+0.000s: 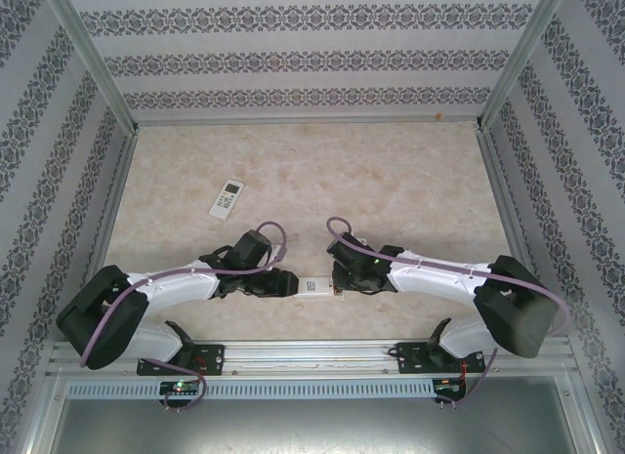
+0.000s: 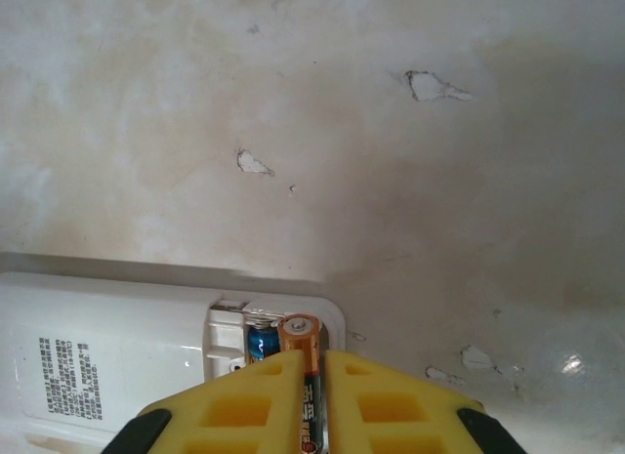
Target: Load the batteries into the remote control
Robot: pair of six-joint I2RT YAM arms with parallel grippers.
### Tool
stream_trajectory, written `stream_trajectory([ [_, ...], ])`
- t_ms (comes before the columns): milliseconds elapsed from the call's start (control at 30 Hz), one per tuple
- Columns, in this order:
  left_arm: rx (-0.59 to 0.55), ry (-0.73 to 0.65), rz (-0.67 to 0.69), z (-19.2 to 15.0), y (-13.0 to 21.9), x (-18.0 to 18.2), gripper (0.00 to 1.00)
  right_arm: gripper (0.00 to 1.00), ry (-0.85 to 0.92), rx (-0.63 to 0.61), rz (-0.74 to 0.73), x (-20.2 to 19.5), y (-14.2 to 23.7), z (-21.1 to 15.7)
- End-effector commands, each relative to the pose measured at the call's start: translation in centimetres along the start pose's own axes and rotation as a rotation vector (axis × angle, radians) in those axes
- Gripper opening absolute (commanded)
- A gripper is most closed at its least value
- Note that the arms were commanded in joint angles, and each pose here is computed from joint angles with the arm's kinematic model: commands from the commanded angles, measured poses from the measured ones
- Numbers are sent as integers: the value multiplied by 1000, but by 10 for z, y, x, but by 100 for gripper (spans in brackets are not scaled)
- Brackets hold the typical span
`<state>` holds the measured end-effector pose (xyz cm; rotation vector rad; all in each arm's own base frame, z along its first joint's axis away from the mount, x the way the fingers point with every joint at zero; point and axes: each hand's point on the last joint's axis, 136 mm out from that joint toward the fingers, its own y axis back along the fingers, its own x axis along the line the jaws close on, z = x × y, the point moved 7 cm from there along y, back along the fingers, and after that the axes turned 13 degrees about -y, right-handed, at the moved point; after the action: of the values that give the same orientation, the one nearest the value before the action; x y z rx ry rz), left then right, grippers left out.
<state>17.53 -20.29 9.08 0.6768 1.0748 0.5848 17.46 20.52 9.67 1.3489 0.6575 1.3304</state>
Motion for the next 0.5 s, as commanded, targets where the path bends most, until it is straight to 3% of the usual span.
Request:
stream_trajectory([
  [0, -32, -9, -50, 7, -3, -11, 49, 14, -21, 24, -26, -6, -6, -5],
  [300, -42, 11, -41, 4, -5, -8, 49, 11, -10, 99, -127, -23, -24, -30],
  [467, -47, 16, -33, 3, -6, -6, 49, 11, 13, 104, -125, -16, -15, -37],
])
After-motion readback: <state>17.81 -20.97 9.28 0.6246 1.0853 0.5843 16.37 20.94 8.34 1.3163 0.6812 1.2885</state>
